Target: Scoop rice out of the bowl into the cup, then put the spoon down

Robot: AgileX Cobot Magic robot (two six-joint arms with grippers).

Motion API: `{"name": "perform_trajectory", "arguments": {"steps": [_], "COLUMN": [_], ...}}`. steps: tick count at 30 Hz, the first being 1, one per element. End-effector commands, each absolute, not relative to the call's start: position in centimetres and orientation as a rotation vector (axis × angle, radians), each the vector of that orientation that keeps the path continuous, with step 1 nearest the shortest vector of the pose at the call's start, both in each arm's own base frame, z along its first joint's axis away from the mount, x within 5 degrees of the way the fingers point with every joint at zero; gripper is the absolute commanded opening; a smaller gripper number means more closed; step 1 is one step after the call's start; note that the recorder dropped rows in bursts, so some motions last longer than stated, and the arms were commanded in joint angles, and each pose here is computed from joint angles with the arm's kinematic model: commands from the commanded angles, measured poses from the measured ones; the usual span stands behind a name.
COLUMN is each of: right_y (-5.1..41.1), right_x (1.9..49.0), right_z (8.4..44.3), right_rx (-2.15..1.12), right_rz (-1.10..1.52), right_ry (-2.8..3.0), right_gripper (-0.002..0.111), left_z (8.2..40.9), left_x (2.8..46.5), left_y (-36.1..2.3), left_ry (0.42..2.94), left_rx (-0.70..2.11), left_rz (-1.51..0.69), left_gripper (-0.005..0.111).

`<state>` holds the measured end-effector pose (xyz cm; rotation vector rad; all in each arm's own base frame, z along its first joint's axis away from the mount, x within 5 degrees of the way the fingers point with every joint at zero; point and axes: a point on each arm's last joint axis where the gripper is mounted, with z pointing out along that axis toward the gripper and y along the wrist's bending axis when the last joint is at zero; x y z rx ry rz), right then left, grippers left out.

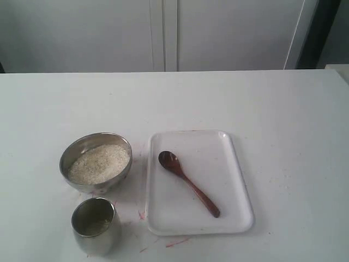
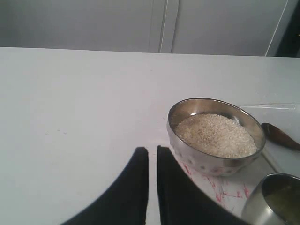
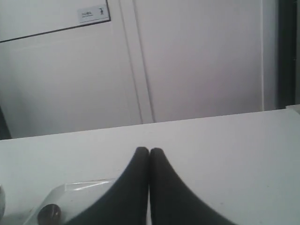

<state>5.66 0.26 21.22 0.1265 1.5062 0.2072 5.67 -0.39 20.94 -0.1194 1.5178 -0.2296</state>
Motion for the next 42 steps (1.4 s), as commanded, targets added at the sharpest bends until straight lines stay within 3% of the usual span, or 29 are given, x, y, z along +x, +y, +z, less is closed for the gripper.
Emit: {"name": "perform_trajectory", "arguments": {"steps": [1,12,20,42], "right_y": [-0.4,-1.5,-2.2,-1.7], "right_x": [5.6,5.4,5.0,5.1], "right_z": [21.2,19.6,18.8,18.4], "right_rx": [0.204,0.396,0.251,0.163], "right_rz": [0.118,-0.045,-0.321,-0.241], "right_ry": [1.487,1.626,1.751,1.804], "right_gripper": [0.0,0.0,0.0,0.0], "left_z": [21.1,21.1,21.1,21.1], "left_x": [5.6,5.6,5.6,5.6], "left_y": [-0.4,-0.4,-0.4,-0.4], "left_ry": [1.506,1.506,1.506,1.506], "left_rx": [-0.126,-0.126,-0.126,-0.126], "left_rz": [-0.241,-0.241,-0.241,-0.241], "left_gripper": [0.014,0.014,0.014,0.014]}}
